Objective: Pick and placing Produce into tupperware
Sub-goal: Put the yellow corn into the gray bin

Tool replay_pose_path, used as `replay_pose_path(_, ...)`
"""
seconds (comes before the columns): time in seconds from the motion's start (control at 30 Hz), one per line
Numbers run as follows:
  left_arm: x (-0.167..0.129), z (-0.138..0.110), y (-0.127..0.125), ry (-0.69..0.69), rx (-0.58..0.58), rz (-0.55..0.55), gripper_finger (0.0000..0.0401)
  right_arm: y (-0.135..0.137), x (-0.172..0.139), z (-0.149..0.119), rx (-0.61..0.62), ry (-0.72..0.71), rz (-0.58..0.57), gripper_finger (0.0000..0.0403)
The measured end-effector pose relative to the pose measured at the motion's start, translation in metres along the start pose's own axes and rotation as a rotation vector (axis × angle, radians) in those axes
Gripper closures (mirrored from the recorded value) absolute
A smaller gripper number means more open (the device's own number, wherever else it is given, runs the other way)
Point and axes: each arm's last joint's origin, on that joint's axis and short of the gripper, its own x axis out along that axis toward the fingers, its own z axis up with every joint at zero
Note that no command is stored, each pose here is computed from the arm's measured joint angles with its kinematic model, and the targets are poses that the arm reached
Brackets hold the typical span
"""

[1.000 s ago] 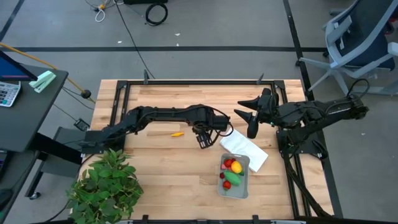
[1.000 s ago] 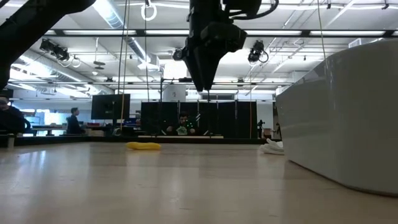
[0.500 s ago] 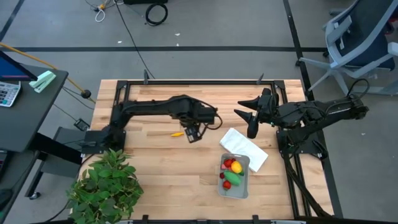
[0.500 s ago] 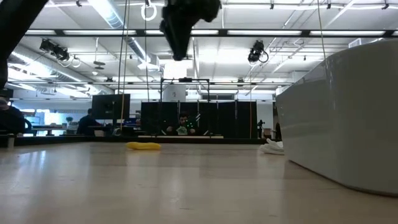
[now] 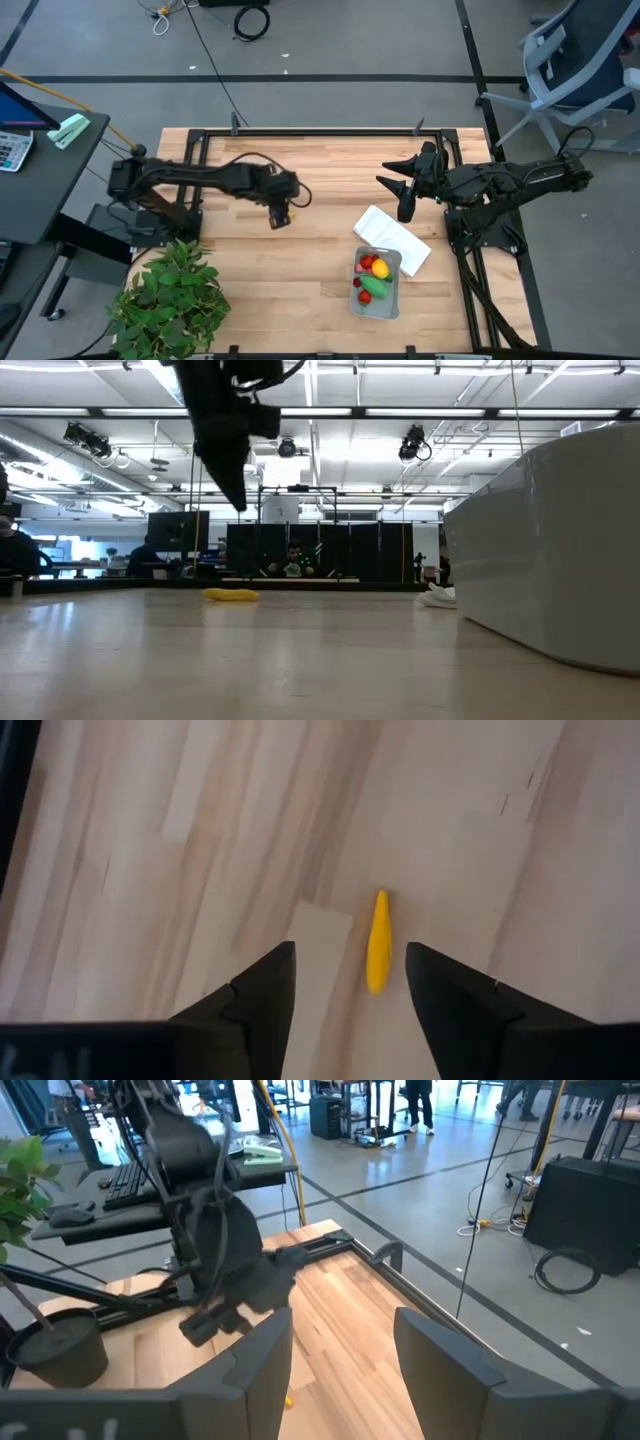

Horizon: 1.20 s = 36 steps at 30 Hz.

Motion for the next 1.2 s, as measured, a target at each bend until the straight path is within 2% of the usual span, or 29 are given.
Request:
replay_pose_path(0.1,0.016,-0.014,0.002,-0.075,0.044,-0.006,0.0199,0.000,0.000,0.000,0.000,0.000,0.000,0.0218)
replay_pose_path(0.27,0.043,-0.034,0.011,-0.060,0.075,0.015,0.0199,0.000,0.000,0.000,0.001,-0.001,0.000,0.0218)
replay_pose_path(0.37,0.056,-0.043,0.017,-0.073,0.061,0.025,0.0199,0.000,0.000,0.000,0.000,0.000,0.000,0.0218)
replay_pose_path(0.47,0.064,-0.048,0.019,-0.098,0.040,-0.017,0.0198,0.000,0.000,0.000,0.000,0.000,0.000,0.0218)
replay_pose_path(0.67,0.069,-0.052,0.016,-0.116,0.015,-0.129,0.0205,0.000,0.000,0.000,0.000,0.000,0.000,0.0218)
replay_pose_path(1.1,0.069,-0.055,0.014,-0.077,-0.058,-0.133,0.0211,0.000,0.000,0.000,0.000,0.000,0.000,0.0218)
replay_pose_path(1.2,0.080,-0.063,0.011,-0.051,-0.052,-0.131,0.0211,0.000,0.000,0.000,0.000,0.000,0.000,0.0218)
